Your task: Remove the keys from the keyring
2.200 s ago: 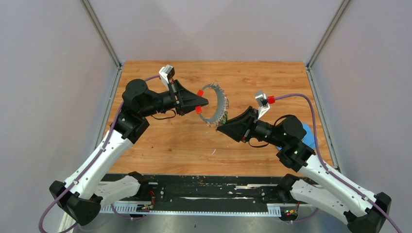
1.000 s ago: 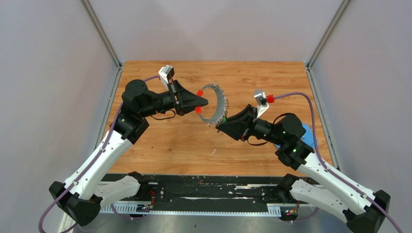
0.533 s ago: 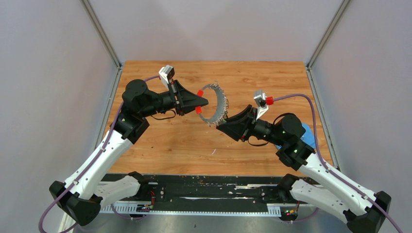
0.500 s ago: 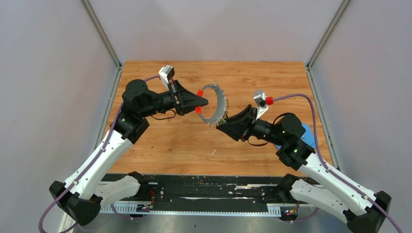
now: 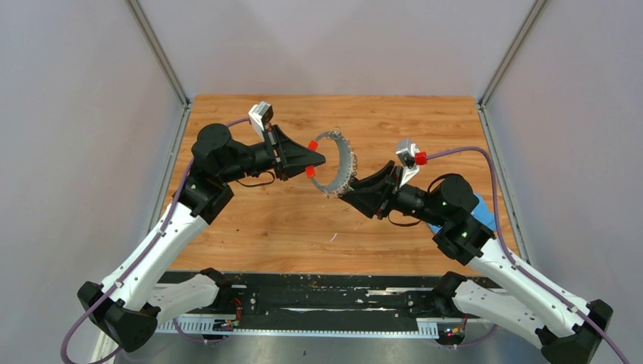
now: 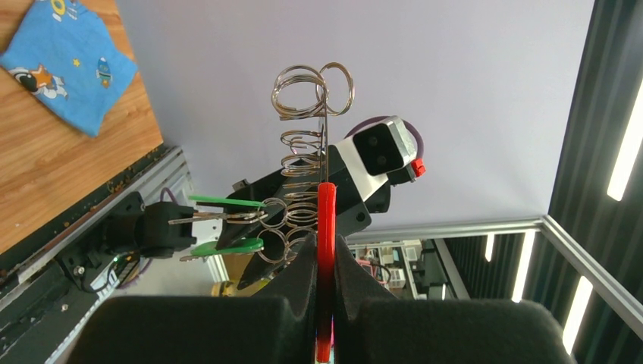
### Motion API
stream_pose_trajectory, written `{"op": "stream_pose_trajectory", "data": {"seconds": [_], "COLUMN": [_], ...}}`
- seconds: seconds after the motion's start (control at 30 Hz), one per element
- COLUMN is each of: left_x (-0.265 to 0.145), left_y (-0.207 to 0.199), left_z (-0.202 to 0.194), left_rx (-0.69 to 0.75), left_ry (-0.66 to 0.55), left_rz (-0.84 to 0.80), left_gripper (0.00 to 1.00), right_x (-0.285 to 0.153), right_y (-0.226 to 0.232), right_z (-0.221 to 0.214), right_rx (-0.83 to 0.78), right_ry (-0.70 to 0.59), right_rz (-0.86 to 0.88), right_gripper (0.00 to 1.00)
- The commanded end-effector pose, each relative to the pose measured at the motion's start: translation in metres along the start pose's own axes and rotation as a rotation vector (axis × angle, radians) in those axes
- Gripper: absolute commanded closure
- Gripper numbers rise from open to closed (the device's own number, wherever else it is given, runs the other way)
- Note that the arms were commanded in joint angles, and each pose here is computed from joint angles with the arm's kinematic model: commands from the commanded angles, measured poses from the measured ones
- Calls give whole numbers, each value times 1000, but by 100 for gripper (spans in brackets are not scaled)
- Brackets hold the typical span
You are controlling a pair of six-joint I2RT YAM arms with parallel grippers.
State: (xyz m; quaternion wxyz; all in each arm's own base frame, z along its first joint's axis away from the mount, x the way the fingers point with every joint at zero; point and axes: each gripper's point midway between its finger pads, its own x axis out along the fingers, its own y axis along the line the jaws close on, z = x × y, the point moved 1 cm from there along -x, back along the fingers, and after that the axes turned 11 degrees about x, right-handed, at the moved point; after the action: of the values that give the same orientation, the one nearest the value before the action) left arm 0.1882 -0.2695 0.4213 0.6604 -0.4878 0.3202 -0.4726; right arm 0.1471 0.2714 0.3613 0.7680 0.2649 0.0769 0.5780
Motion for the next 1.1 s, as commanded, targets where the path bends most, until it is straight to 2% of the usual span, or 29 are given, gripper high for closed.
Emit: {"op": "stream_pose_trajectory", "data": {"seconds": [0.0, 0.23, 0.33, 0.73, 1.07], "left_x": [-1, 1, 3, 9, 2], "left_y": [-4, -2, 1, 8, -8], "left_z": [-7, -7, -7, -20, -38], "left_rx": [-13, -7, -1, 198, 468], "left_ry": [48, 55, 64, 207, 224], "left_rz": [-13, -11, -8, -57, -138], "left_gripper": [100, 100, 100, 100, 100], "right_x": [0, -6, -10, -39, -55], "right_y": [12, 14, 16, 23, 27], "right_z": [9, -6, -12, -28, -35], "right_rx": [-58, -56, -44, -27, 0], "right_ry": [-4, 34, 48, 133, 198], "right_rz": [30, 60, 67, 38, 6], "right_gripper": [67, 81, 98, 99, 99]}}
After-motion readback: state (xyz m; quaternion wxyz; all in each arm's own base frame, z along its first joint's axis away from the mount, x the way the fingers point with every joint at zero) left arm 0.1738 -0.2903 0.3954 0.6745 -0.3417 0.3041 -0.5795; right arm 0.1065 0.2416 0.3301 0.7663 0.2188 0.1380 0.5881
